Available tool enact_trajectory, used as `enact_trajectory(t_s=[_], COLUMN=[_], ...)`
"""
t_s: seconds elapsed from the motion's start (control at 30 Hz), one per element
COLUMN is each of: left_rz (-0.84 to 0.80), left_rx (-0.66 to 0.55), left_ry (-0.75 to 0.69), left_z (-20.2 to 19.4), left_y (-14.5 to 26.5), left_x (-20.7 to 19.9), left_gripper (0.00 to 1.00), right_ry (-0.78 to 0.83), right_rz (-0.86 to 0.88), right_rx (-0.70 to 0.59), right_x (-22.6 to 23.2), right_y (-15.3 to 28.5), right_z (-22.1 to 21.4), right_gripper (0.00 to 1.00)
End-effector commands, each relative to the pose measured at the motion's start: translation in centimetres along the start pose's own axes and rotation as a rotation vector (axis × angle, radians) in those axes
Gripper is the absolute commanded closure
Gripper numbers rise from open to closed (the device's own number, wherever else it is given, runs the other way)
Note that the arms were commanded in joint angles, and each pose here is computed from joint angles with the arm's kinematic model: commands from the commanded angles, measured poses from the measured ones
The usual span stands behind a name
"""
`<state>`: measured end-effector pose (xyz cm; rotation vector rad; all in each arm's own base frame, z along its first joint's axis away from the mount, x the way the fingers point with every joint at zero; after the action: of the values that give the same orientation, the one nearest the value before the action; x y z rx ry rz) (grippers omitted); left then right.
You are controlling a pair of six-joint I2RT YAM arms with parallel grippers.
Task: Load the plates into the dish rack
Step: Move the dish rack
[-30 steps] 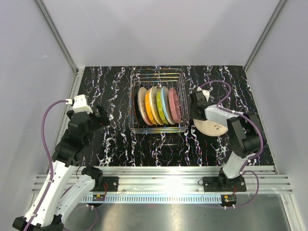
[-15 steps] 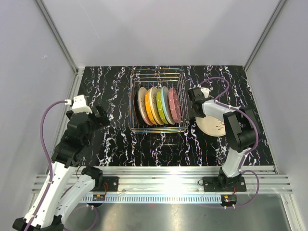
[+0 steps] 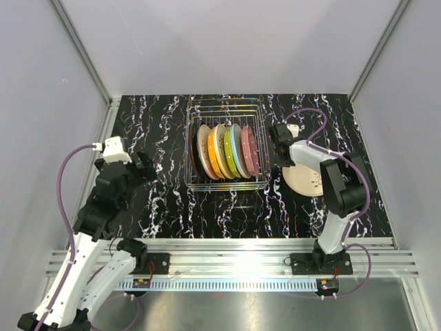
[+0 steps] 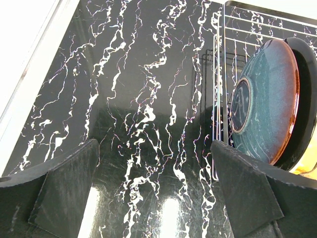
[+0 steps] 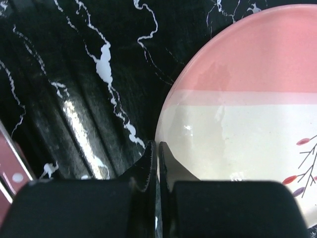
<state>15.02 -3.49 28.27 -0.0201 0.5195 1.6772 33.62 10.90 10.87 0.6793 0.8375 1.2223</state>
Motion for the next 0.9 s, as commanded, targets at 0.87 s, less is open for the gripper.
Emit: enact_trajectory(t_s=[0.87], left_rz=[-0.608], left_rx=[0.369], left_ry=[0.162], left_z=[-4.0], left_y=[3.9], left_x=[-7.1], left_gripper=[0.14], right_ry=[-0.111], right_rz=[0.142], right_rx=[-0.153], right_x=[-2.1], right_y=[6.5], right_z=[3.2], right_gripper=[0.93])
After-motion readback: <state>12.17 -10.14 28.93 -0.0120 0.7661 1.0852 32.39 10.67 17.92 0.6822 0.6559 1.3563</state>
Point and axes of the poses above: each gripper's point midway between its finger pads, its own y axis back along the fingers, its own x axis along the line the jaws close on, z = x × y, the point moved 10 cm from there along y, back along the fingers, and after that the axes turned 9 degrees about y, right-handed, at the moved point
